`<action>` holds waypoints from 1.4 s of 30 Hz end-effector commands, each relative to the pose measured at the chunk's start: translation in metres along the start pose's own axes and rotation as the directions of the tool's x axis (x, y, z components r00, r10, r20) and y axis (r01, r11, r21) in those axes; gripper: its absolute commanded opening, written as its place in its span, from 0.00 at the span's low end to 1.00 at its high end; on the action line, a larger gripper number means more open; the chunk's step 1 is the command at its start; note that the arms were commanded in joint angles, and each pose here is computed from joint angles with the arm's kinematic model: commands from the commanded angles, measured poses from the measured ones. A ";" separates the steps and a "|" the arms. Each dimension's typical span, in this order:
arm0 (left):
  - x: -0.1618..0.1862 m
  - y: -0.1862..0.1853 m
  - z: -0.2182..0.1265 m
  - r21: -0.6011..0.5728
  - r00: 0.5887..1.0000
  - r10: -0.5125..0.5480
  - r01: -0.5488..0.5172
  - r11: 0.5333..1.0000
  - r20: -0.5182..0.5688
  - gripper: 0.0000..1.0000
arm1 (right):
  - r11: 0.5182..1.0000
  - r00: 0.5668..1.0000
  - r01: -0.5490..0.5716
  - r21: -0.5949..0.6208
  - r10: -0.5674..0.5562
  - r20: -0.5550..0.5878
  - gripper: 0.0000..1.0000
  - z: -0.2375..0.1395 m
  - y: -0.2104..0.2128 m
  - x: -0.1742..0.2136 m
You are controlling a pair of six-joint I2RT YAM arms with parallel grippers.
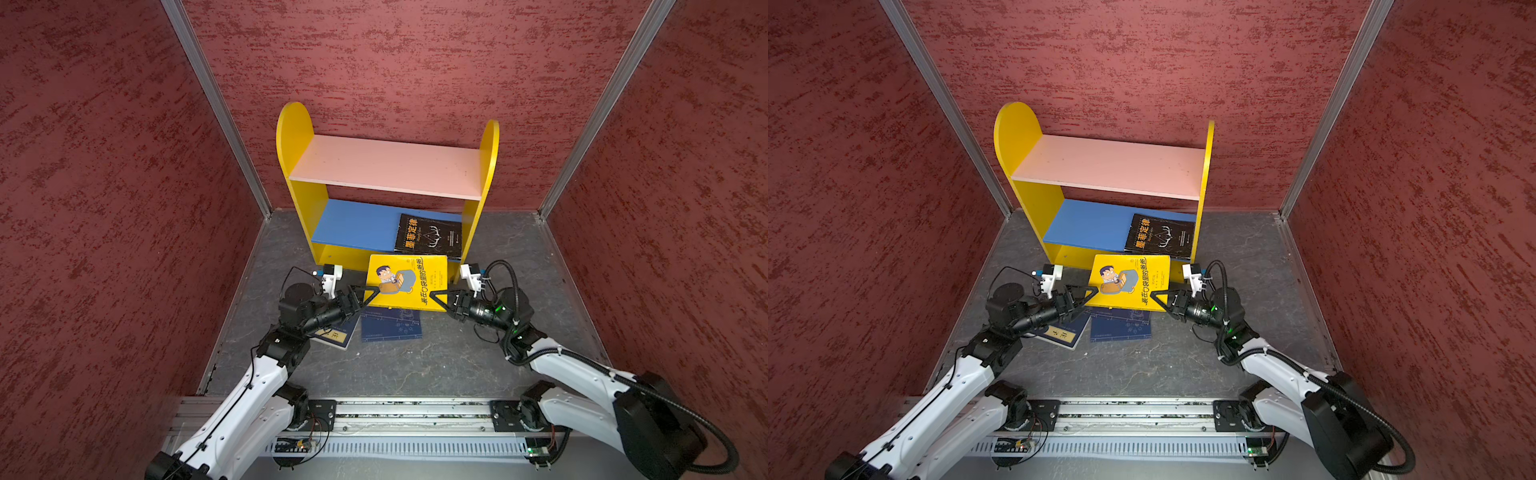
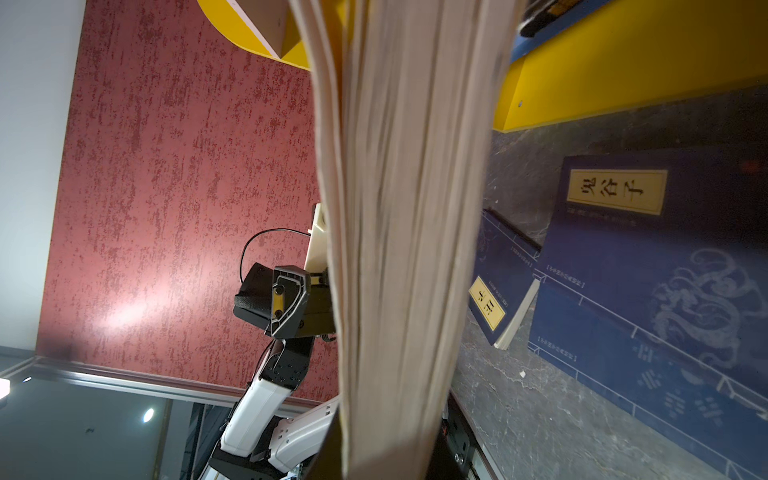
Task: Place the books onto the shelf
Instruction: 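Lift the yellow book upright between both grippers, then carry the upright yellow book onto the blue shelf beside the black book with both grippers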
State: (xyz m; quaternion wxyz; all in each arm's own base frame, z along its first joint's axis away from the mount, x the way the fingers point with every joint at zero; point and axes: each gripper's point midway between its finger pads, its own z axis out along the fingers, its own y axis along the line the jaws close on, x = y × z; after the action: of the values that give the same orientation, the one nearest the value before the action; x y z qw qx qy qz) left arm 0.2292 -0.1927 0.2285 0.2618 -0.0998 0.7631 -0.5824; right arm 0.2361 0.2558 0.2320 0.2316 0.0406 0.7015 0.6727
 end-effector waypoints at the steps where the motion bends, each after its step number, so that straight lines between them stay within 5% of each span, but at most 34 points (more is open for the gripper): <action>1: -0.011 -0.006 -0.002 0.031 0.998 0.003 -0.005 1.000 0.070 0.84 | 0.985 0.993 0.112 -0.128 -0.106 0.051 0.16 0.005 0.043 -0.017; 10: -0.021 -0.012 0.004 0.067 0.994 0.018 -0.026 0.997 0.112 0.65 | 0.982 0.996 0.090 -0.166 -0.085 0.039 0.16 0.010 0.042 -0.018; 24: -0.046 -0.036 0.017 0.149 0.984 0.066 -0.090 0.985 0.163 0.10 | 0.970 0.997 0.071 -0.233 -0.065 0.034 0.18 0.023 0.051 -0.029; 32: -0.073 -0.065 0.041 0.167 0.980 0.149 -0.170 0.971 0.130 0.00 | 0.991 0.986 0.127 -0.038 -0.122 0.117 0.40 0.044 0.037 -0.065; 36: -0.092 -0.070 0.053 0.182 0.977 0.167 -0.190 0.965 0.135 0.00 | 0.985 0.970 0.144 0.095 -0.160 0.181 0.74 0.039 0.027 -0.083; 42: -0.120 -0.069 0.070 0.188 0.977 0.180 -0.199 0.962 0.116 0.00 | 0.958 0.934 0.135 0.253 -0.208 0.291 0.96 0.009 0.016 -0.108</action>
State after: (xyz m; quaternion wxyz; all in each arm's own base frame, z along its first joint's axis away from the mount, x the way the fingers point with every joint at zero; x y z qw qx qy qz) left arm 0.3472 -0.2190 0.2791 0.3196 -0.0770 0.7215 -0.6094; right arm 0.3192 0.2508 0.2763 0.3457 0.0810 0.7124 0.6053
